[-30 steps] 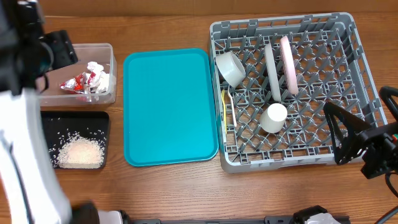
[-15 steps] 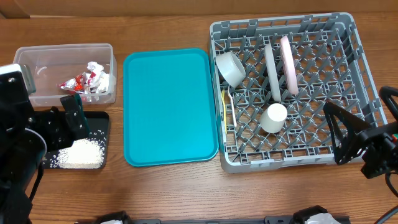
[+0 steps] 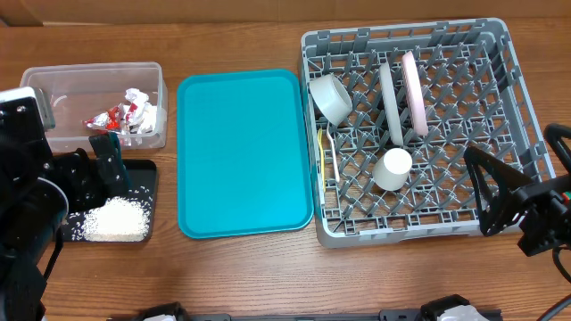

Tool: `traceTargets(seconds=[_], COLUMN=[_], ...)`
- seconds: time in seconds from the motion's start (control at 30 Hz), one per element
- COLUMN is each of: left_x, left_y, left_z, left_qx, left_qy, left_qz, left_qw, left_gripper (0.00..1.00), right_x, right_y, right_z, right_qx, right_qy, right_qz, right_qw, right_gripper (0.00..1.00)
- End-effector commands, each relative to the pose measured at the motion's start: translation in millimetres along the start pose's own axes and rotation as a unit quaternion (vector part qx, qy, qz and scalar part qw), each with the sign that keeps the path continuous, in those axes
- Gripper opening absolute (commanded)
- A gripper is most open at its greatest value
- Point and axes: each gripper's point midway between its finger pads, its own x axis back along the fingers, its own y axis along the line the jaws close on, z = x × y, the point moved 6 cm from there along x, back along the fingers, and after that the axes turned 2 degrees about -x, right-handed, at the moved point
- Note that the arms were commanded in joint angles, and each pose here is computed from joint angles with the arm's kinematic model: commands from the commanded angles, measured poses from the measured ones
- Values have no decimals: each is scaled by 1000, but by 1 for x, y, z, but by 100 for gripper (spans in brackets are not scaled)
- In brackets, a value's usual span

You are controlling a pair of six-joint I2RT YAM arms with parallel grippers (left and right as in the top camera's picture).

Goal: Sort waste into correct bins and load items into the dishwasher rack

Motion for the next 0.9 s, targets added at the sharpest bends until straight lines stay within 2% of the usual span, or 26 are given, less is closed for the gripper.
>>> traceTargets(seconds=[0.0,0.3,0.47,0.53,0.67,0.87], left_x=[1,1,1,1,1,1], left_y=[-2,-2,-2,-2,-2,-2], left_z=[0,0,0,0,0,0], left_qx=[-5,-5,-5,-5,-5,-5], left_qy=[-1,-1,-1,-1,-1,-1], left_qz=[7,7,7,7,7,7], left_qw=[1000,1000,1000,1000,1000,1000], left_gripper=[100,100,100,100,100,100], right_x=[0,-2,-23,-35,-62,-86], right_y=[-1,-18,-27,-29,-40,-65], right_z=[-1,-20,-10,4,66,125], right_qx=[1,9,17,18,17,-59], right_qy=[-4,-95,-144,-156,-135,-168], right_qz=[5,70,80,73,71,103], right_qw=[1000,993,986,985,988,979], right_gripper=[100,100,100,100,100,100])
